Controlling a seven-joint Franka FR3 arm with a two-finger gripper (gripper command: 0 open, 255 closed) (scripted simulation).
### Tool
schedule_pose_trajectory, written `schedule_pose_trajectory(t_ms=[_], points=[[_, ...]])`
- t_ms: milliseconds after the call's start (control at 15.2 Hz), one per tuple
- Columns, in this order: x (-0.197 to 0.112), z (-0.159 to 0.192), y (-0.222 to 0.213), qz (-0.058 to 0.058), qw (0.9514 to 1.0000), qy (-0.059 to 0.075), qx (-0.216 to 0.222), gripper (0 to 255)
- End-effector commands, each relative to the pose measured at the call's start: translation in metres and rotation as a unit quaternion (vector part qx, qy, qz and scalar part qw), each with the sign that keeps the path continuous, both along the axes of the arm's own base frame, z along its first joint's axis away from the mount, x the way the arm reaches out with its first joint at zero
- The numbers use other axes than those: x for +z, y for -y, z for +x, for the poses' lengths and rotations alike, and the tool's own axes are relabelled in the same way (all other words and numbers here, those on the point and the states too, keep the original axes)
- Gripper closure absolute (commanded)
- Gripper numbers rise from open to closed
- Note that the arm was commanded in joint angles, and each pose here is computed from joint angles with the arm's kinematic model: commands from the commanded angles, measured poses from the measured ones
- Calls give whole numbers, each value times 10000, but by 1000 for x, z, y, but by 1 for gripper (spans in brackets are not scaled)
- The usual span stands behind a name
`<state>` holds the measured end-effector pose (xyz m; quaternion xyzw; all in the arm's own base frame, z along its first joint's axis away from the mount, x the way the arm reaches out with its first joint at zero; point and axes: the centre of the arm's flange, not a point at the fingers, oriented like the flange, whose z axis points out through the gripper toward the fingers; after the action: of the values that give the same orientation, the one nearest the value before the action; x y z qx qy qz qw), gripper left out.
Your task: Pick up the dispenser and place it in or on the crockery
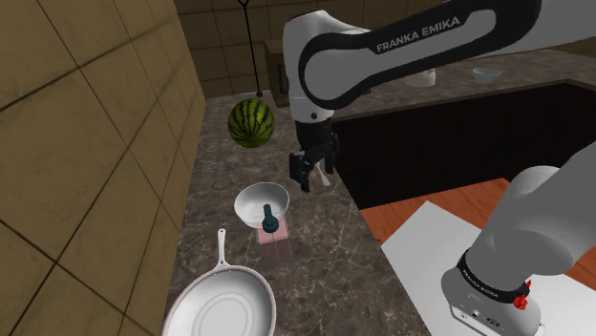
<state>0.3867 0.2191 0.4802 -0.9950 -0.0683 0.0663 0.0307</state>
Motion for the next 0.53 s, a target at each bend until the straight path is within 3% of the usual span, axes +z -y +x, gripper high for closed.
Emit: schedule_pose_trajectory(t_ms=[0, 462], points=[[-6, 14, -23, -33, 10000, 22, -17, 0], [-36, 54, -104, -179, 9998, 93, -47, 0]])
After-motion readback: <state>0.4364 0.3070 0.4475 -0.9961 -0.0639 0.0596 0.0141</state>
